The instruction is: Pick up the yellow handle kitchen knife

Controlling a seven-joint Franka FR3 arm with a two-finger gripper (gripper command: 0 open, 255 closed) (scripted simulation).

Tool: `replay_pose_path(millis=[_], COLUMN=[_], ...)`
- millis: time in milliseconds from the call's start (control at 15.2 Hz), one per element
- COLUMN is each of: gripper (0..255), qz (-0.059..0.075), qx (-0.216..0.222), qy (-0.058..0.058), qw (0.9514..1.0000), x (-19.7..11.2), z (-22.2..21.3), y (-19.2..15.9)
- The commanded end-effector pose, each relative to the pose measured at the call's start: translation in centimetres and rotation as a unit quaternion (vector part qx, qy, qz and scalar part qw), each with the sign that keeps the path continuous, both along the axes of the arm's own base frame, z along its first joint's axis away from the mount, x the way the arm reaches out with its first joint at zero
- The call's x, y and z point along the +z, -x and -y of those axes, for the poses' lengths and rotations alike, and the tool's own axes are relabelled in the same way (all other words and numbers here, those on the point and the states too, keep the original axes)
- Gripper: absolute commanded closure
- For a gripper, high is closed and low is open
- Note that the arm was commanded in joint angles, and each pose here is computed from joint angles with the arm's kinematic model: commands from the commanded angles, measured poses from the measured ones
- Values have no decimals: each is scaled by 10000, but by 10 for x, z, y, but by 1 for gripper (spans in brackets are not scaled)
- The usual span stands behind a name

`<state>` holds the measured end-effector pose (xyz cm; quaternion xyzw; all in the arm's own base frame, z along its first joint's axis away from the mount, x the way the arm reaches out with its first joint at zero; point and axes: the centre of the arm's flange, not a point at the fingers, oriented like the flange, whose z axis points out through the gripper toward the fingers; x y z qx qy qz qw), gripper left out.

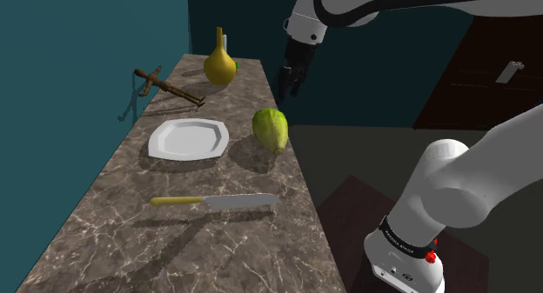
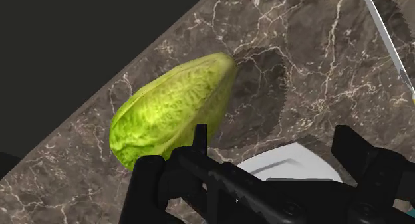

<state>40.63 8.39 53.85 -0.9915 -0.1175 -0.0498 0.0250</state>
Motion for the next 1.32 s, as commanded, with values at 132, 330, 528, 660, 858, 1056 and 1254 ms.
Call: replay_pose_path(millis=[132,330,528,660,858,1056,1254], gripper=[0,0,0,0,0,0,0], qz=[-125,-223,-321,-385,-482,-578,-672], qx=[567,987,1406,1683,2096,2506,2910], qy=[-30,-51,-72,-86,-107,-127,-147], qw=[9983,9948,9895,9849,9765,9663,9542], x=[-27,-49,-71,-86,-108,-130,-152], z=[-42,-74,-105,-127,-159,-191,-223], y=[-12,-19,-23,-24,-23,-18,-11])
